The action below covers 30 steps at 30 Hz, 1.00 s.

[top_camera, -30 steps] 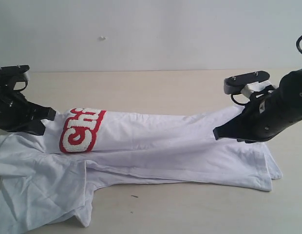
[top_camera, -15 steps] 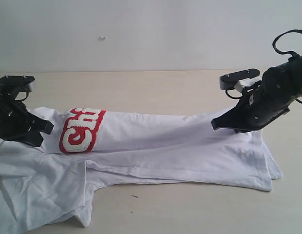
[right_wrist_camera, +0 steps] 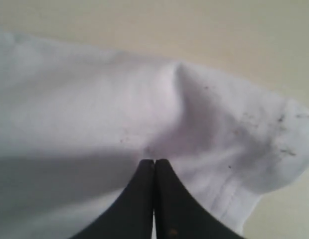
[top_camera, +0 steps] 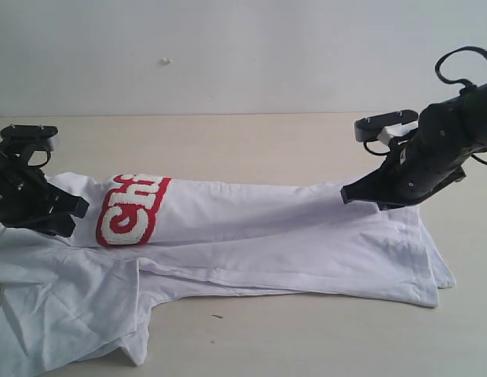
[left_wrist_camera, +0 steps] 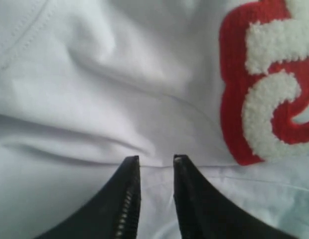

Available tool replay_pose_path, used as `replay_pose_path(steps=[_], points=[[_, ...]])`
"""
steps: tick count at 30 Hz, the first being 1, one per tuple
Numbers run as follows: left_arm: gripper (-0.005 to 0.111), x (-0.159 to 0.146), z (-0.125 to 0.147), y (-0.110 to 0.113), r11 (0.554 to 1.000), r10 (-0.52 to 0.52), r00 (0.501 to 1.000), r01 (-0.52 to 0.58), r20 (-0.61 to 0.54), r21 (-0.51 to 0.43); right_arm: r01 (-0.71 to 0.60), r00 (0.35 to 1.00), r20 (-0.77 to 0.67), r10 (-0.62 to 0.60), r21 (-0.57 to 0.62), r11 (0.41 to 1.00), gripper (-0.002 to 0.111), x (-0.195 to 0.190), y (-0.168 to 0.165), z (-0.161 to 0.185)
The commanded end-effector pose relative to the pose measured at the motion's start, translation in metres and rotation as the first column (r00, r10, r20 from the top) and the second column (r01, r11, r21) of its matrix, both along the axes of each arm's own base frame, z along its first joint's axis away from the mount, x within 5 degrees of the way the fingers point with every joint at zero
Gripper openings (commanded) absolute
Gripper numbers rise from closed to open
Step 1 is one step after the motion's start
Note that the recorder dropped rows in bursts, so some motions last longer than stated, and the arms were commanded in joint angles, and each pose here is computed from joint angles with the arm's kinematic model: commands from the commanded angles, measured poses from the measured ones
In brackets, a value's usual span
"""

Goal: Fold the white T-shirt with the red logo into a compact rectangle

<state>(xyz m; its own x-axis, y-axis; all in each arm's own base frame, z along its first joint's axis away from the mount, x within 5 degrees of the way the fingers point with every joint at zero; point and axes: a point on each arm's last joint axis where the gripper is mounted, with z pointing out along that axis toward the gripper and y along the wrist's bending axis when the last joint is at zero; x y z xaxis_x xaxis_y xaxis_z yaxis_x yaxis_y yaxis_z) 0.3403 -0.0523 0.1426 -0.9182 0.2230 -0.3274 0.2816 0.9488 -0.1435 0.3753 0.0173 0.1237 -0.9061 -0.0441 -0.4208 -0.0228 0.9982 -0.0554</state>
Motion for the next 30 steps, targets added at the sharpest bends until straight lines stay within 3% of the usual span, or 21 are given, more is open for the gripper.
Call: replay_pose_path(steps=[1, 4, 12, 24, 30], points=[[0.026, -0.001, 0.005, 0.001, 1.0, 0.005, 1.0, -0.005, 0.008, -0.005, 0.02, 0.998, 0.063, -0.022, 0.044, 0.999, 0.0, -0.002, 0.001, 0.034], [0.026, -0.001, 0.007, 0.001, 1.0, 0.006, 1.0, -0.006, 0.02, -0.005, -0.002, 1.0, 0.022, 0.0, 0.073, 0.997, 0.0, -0.006, 0.004, 0.034], [0.026, -0.009, 0.045, -0.003, 0.998, -0.044, 0.992, 0.049, 0.119, -0.037, -0.026, 0.997, -0.072, 0.034, 0.106, 0.994, 0.0, -0.009, 0.008, -0.018], [0.026, -0.022, -0.035, -0.019, 0.982, -0.188, 0.976, 0.184, -0.114, -0.041, -0.054, 0.996, -0.065, 0.059, 0.078, 0.995, 0.0, -0.007, 0.007, -0.026], [0.026, -0.01, -0.011, -0.023, 0.976, -0.215, 0.974, 0.213, -0.064, -0.048, -0.054, 0.997, -0.059, 0.059, 0.078, 0.995, 0.0, -0.006, 0.007, -0.026]])
